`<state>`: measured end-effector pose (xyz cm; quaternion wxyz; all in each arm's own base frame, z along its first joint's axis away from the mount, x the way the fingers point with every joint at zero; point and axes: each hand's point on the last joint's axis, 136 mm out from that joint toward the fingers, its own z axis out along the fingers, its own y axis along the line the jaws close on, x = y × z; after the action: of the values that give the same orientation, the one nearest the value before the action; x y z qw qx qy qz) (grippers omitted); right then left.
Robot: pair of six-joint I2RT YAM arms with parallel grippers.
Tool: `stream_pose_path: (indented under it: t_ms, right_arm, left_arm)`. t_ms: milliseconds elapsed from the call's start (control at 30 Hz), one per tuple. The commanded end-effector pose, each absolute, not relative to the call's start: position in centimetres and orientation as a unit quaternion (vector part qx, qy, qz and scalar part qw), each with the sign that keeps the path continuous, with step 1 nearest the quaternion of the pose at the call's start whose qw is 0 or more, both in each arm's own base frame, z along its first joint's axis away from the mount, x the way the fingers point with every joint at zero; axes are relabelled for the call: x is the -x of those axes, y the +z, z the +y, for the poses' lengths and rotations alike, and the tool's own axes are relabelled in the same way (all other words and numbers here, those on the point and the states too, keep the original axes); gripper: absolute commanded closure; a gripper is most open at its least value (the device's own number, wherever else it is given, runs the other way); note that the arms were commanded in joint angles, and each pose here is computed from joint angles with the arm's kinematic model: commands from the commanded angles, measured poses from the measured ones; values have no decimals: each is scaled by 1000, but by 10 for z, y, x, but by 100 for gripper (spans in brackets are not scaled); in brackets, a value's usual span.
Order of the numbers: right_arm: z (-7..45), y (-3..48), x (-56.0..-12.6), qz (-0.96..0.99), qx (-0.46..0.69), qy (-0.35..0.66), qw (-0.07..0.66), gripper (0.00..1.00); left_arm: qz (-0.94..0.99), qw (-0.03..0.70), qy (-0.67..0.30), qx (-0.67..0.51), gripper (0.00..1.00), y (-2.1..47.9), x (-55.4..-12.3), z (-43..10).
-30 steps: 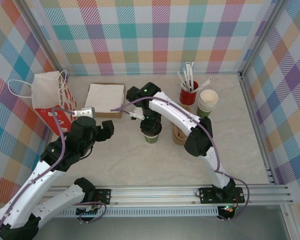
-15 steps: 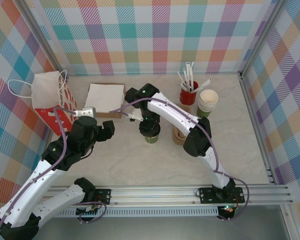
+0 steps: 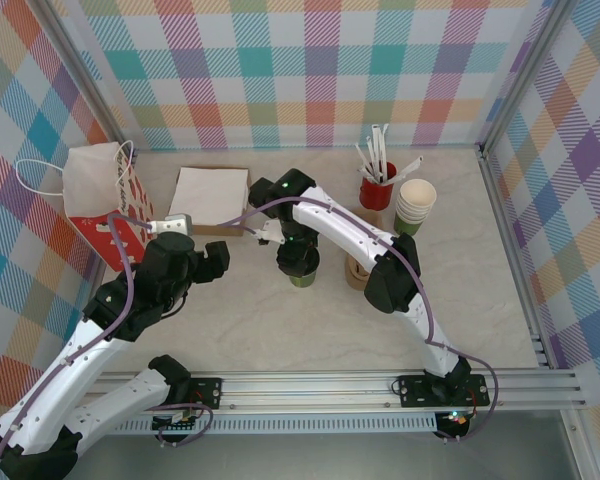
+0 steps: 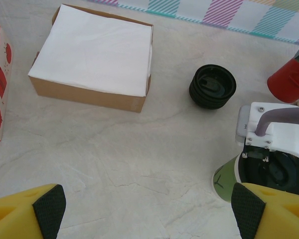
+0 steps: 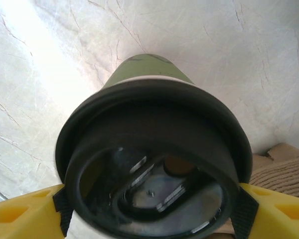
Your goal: Pack the takeout coffee
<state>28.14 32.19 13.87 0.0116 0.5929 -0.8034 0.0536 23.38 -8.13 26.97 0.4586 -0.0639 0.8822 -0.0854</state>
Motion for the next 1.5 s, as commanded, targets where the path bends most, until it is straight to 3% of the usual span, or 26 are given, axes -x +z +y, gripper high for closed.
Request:
stream_pose_path:
  t_ms: [0, 433, 800, 1067, 1167, 1267, 1467]
  right_arm:
    - [331, 144, -278, -799, -601, 35, 2, 16]
    - [331, 181, -278, -810, -584, 15, -48, 5]
    - [299, 229, -275, -867, -482, -63, -106, 2]
    - [283, 222, -283, -926, -309, -185, -110, 10]
    - [293, 216, -284, -927, -275, -232, -105, 19]
    - [300, 205, -287, -929, -252, -251, -98, 22]
    - [297, 181, -299, -943, -220, -231, -89, 26]
  left_arm:
    - [882, 458, -92, 68, 12, 266, -235, -84]
    - [884, 447, -114, 77, 11, 263, -234, -90]
    - [893, 373, -242, 61, 15, 239, -239, -151]
    - [906, 256, -332, 61, 20, 212, -250, -213]
    - [917, 217, -327, 72, 25, 195, -255, -224]
    - [927, 186, -314, 89, 35, 183, -260, -229]
    - [931, 171, -305, 105, 39, 167, -271, -235]
